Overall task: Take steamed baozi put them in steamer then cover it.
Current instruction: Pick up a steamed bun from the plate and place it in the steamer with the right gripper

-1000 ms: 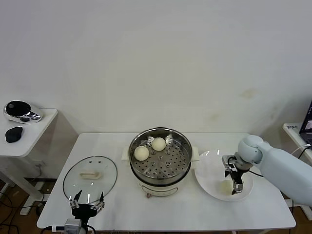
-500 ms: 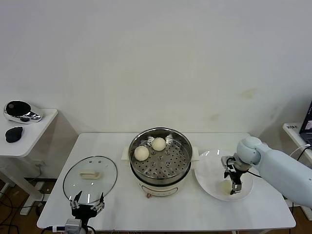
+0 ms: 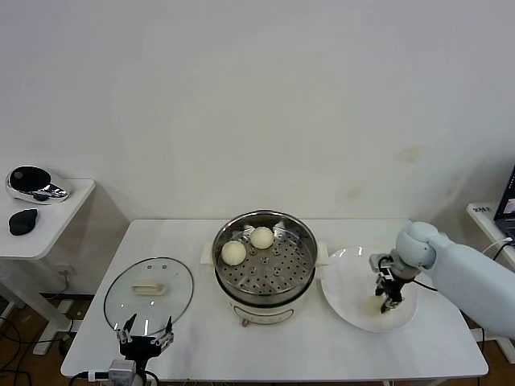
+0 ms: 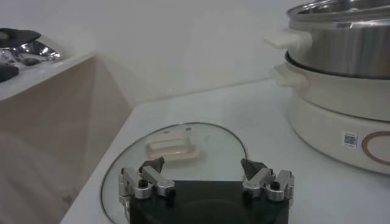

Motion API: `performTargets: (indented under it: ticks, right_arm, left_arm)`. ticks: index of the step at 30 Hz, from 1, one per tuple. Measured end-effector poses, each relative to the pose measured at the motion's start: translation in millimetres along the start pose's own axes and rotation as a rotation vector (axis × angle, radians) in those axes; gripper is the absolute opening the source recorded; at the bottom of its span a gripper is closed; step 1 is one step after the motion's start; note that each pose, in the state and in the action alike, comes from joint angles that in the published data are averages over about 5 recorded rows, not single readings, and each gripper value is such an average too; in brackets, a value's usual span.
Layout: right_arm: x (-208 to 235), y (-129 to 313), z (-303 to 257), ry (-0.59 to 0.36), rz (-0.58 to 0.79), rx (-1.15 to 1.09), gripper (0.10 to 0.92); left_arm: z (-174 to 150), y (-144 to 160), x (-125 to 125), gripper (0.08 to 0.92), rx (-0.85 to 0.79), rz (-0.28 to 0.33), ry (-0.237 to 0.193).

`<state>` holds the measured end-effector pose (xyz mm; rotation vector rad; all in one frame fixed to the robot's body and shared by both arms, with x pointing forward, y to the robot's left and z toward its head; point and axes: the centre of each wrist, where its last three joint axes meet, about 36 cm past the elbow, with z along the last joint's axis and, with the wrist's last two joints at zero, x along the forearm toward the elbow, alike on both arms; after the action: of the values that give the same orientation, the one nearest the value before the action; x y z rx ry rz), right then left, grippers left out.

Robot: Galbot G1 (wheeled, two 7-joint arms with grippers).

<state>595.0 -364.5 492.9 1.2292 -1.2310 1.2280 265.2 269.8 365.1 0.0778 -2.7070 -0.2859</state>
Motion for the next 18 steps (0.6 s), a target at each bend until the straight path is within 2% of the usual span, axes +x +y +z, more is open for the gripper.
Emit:
performTargets:
  ticks: [8,13,18]
  right_arm:
    - [68,-21,-2,-0.031,0.069,0.023,0.433]
    - [126,-47,-20,-0.098,0.114,0.089,0.433]
    - [175,-70,-48,-0.166,0.138,0.251,0.433]
  left_arm:
    - [-2,0,-5,0.823,0.001,0.000,-0.012]
    - [-6,1,-5,0.823,0.008,-0.006,-0.024]
    - [-9,2,-4,0.823,0.012,-0.011,-0.033]
